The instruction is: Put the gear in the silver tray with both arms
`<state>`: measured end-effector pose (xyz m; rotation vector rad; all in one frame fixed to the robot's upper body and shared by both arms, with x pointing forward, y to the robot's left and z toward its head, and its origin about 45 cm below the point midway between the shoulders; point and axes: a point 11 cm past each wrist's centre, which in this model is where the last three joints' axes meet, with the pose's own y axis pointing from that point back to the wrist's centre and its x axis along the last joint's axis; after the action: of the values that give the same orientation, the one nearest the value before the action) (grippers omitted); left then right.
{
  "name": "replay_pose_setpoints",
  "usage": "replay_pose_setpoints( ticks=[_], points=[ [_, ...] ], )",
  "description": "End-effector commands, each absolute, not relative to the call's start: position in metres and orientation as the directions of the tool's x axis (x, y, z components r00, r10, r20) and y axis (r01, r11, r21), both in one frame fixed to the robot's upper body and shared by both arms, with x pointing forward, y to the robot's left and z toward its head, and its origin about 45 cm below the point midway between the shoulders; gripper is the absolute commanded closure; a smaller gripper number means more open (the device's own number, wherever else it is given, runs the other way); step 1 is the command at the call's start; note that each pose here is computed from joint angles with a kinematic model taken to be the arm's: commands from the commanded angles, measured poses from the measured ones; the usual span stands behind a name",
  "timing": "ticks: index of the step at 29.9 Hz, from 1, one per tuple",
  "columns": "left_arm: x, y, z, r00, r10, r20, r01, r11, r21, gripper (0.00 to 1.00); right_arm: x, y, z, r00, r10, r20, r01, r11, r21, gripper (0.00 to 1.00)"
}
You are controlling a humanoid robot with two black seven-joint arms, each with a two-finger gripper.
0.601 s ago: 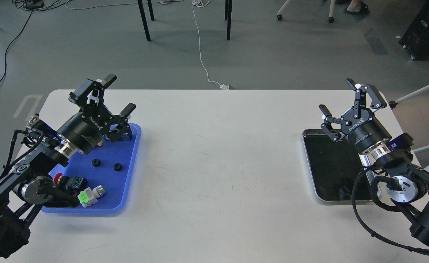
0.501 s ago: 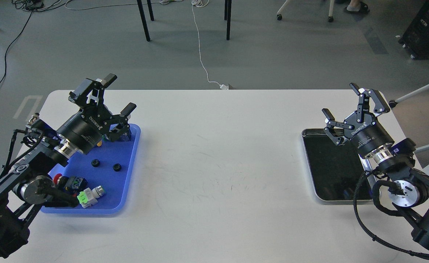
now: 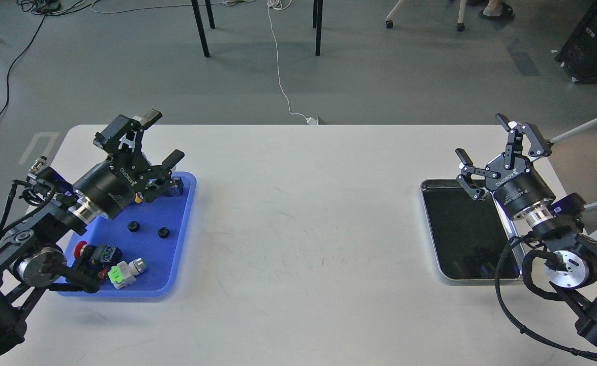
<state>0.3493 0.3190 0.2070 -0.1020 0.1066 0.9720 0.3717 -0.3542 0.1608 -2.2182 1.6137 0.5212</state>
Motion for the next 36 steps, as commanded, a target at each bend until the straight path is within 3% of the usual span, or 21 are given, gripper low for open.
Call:
replay_pose_setpoints(
  ticks=[1, 4, 8, 12, 17, 20, 23, 36],
  points=[
    [0.346, 0.323, 0.22, 0.626, 0.773, 0.104, -0.777, 0.629, 0.004, 0.01, 0.373, -0.355, 0.162, 0.286, -0.827, -0.484, -0.954, -0.291, -0.066, 0.0],
    [0.342, 0.333, 0.237, 0.665, 0.661, 0.347, -0.722, 0.689, 0.071, 0.01, 0.374, -0.356, 0.164, 0.288, -0.83, -0.478, -0.954, -0.292, -0.067, 0.0],
    [0.327, 0.347, 0.233, 0.714, 0.339, 0.613, -0.63, 0.692, 0.352, 0.01, 0.377, -0.356, 0.169, 0.294, -0.831, -0.472, -0.953, -0.294, -0.076, 0.0],
    [0.312, 0.361, 0.213, 0.72, -0.023, 0.694, -0.551, 0.589, 0.591, 0.02, 0.377, -0.356, 0.169, 0.295, -0.831, -0.472, -0.952, -0.294, -0.078, 0.0],
    [0.314, 0.383, 0.193, 0.65, -0.295, 0.7, -0.555, 0.445, 0.703, 0.06, 0.378, -0.356, 0.17, 0.297, -0.831, -0.47, -0.952, -0.296, -0.079, 0.0],
    [0.317, 0.385, 0.183, 0.648, -0.359, 0.671, -0.532, 0.417, 0.737, 0.14, 0.378, -0.356, 0.17, 0.297, -0.832, -0.469, -0.952, -0.295, -0.079, 0.0],
    [0.321, 0.394, 0.173, 0.646, -0.398, 0.652, -0.526, 0.387, 0.757, 0.3, 0.378, -0.357, 0.171, 0.297, -0.831, -0.47, -0.952, -0.294, -0.082, 0.0],
    [0.329, 0.402, 0.144, 0.682, -0.39, 0.618, -0.514, 0.344, 0.786, 0.37, 0.378, -0.365, 0.176, 0.29, -0.841, -0.456, -0.955, -0.284, -0.084, 0.0]
  ],
)
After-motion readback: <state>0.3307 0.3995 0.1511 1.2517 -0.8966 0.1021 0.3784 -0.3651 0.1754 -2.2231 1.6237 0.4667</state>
